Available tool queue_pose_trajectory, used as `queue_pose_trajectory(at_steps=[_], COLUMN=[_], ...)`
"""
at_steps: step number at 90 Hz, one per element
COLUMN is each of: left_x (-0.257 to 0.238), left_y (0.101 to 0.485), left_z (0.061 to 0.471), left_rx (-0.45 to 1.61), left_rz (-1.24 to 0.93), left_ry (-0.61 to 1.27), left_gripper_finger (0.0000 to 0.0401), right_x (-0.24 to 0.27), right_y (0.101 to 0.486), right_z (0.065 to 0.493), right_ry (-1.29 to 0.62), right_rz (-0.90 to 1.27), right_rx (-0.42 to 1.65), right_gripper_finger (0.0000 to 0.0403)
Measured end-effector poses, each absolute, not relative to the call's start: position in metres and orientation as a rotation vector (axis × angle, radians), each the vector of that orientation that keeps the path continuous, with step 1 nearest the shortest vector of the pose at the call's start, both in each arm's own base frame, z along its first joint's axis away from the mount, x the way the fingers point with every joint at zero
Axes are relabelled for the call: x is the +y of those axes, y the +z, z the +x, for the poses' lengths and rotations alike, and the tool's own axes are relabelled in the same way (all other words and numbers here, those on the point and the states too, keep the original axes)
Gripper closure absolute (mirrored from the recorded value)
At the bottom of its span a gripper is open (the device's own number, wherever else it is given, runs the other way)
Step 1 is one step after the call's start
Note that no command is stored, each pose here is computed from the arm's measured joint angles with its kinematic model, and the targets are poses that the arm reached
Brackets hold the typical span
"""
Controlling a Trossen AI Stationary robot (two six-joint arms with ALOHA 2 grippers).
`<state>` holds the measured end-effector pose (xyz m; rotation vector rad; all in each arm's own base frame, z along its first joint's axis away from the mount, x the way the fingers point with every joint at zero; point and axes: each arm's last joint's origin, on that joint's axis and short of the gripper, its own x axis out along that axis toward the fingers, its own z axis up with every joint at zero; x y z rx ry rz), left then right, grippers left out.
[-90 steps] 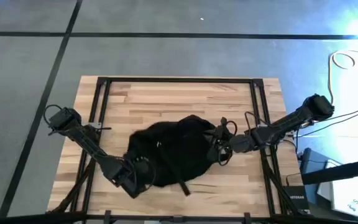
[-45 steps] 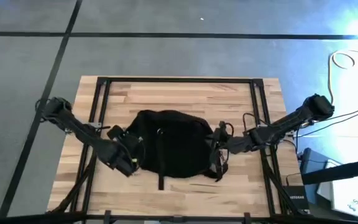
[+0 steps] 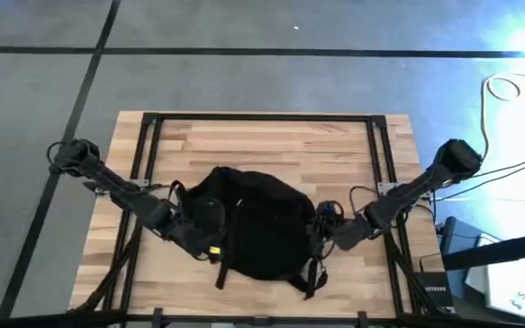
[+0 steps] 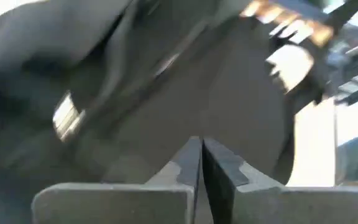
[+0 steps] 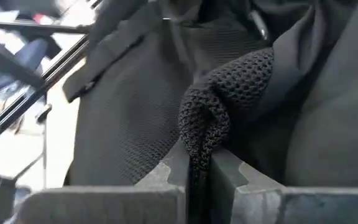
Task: Unpack backpack
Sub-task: Close the black backpack
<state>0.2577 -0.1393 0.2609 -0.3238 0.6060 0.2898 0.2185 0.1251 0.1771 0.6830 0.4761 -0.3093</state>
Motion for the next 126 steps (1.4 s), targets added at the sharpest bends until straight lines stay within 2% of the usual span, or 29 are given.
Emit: queue_pose_trajectory(at_steps=[13, 26, 49, 70, 81, 94, 105, 114, 126], left_x=[-0.140, -0.135, -0.139, -0.140, -0.141, -0.141, -0.141, -0.141, -0.141], left_y=[0.266, 0.247, 0.196, 0.192, 0.193, 0.193, 0.193, 0.193, 0.194], left_z=[0.283, 0.308, 0.333, 0.334, 0.333, 0.333, 0.333, 0.333, 0.333], left_rx=[0.488, 0.507, 0.617, 0.623, 0.621, 0.623, 0.623, 0.622, 0.615], left_rz=[-0.309, -0.322, -0.308, -0.292, -0.262, -0.254, -0.246, -0.240, -0.229], left_ry=[0.153, 0.102, 0.100, 0.100, 0.085, 0.082, 0.080, 0.078, 0.079], left_gripper_finger=[0.0400, 0.0400, 0.0400, 0.0400, 0.0400, 0.0400, 0.0400, 0.0400, 0.0400], right_x=[0.135, 0.145, 0.177, 0.169, 0.169, 0.178, 0.182, 0.170, 0.147], right_y=[0.163, 0.170, 0.206, 0.201, 0.213, 0.249, 0.268, 0.257, 0.230], right_z=[0.234, 0.243, 0.249, 0.242, 0.246, 0.257, 0.265, 0.275, 0.286], right_ry=[-0.311, -0.232, -0.066, -0.214, -0.340, -0.395, -0.260, -0.108, -0.108], right_rz=[0.666, 0.447, -0.097, -0.483, -0.607, -0.549, -0.476, -0.422, -0.353], right_rx=[0.390, 0.353, 0.360, 0.513, 0.487, 0.405, 0.401, 0.477, 0.567], right_gripper_finger=[0.0382, 0.0353, 0.0238, 0.0139, 0.0103, 0.0093, 0.0102, 0.0115, 0.0129])
